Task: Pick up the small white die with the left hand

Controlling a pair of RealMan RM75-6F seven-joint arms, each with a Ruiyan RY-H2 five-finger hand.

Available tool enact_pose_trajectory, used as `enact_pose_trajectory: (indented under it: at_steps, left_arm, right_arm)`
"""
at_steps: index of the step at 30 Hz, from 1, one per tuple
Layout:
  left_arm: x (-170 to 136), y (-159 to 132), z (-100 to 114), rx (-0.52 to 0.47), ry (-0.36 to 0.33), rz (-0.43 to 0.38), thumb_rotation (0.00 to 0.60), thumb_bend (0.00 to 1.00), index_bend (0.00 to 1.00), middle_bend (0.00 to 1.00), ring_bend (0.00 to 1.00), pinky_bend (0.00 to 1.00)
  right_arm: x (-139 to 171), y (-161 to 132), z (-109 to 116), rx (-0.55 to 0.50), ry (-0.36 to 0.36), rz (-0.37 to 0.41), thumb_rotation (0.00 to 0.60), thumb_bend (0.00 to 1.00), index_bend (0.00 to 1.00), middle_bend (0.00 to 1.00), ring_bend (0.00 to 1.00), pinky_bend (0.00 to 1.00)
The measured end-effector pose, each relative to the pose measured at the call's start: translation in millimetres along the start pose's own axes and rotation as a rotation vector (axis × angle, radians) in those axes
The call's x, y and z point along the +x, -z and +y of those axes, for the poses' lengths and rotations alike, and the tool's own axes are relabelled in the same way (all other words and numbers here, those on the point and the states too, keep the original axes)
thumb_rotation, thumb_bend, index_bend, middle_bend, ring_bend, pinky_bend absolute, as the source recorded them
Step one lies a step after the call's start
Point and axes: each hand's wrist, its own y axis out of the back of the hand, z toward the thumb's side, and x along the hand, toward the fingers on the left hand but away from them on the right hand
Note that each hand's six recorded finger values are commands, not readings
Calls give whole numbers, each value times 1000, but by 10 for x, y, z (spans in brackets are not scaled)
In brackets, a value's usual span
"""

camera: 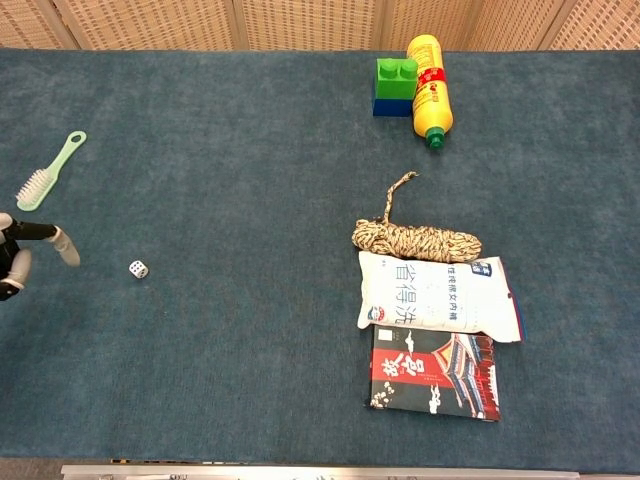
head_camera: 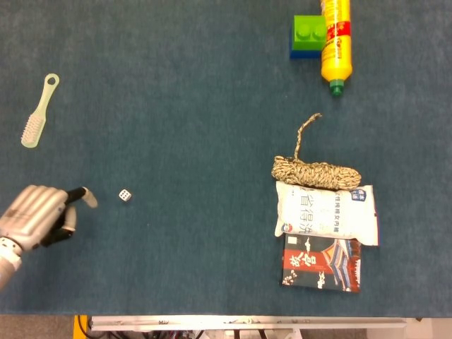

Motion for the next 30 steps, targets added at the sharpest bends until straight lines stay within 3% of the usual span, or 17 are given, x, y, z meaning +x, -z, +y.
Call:
enact_pose_trajectory:
  at_steps: [13, 30]
  left_arm:
    - [170, -120, -175, 42, 89, 8, 600, 906, 290, 1000, 1000, 1000]
    - [273, -163, -312, 20, 104, 4, 600, 906, 265, 1000, 1000, 1000]
  right_arm:
    - [-12, -2, -21, -8, -21, 1, 600, 136, 441, 213, 185, 275]
    - [-13, -2, -40, -11, -29, 1, 600, 137, 441, 213, 186, 275]
